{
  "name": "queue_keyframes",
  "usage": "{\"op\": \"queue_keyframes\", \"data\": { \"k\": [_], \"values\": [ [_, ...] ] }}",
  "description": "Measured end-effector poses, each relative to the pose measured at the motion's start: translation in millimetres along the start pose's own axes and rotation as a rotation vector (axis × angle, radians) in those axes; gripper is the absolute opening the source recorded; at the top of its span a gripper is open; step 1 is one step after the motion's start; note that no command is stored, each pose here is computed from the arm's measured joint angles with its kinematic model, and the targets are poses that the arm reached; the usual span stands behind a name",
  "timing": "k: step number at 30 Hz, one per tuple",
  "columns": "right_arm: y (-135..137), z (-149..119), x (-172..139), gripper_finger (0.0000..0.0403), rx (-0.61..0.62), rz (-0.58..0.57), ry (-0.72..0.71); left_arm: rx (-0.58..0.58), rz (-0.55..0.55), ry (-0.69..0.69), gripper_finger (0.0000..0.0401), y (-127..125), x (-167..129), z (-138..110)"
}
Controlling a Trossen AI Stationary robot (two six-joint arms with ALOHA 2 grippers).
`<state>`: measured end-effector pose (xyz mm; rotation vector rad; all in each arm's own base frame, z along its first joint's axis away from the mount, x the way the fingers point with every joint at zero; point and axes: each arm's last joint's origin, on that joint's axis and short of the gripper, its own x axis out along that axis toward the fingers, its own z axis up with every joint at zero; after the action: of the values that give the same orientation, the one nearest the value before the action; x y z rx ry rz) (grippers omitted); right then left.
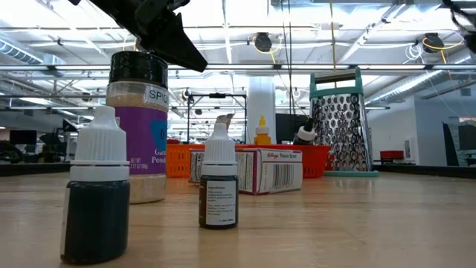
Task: Pick & Place Kitchen Items
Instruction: Put the red cereal box into the pink bin
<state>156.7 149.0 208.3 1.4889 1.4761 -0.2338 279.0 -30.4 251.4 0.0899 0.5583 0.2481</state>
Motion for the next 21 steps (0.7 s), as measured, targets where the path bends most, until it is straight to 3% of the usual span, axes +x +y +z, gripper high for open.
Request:
{"op": "queue_keyframes", "data": {
  "k": [4, 11, 21],
  "values": [
    [-9.3, 0.9, 8.6, 0.0151, 0.094, -0.006, 0.108, 0.001, 0.000, 0.000, 0.0150, 0.0, 0.0, 0.0],
    [-0.7, -1.6, 10.5, 0.0186, 0.058, 0.133, 0.137, 0.007, 0.000, 0.000, 0.0150, 0.0, 0.0, 0.0],
    [-3.9, -1.6, 6.1, 0.0174, 0.072, 0.117, 0.130, 0.006, 0.000, 0.000, 0.0150, 0.0, 0.0, 0.0]
  ]
}}
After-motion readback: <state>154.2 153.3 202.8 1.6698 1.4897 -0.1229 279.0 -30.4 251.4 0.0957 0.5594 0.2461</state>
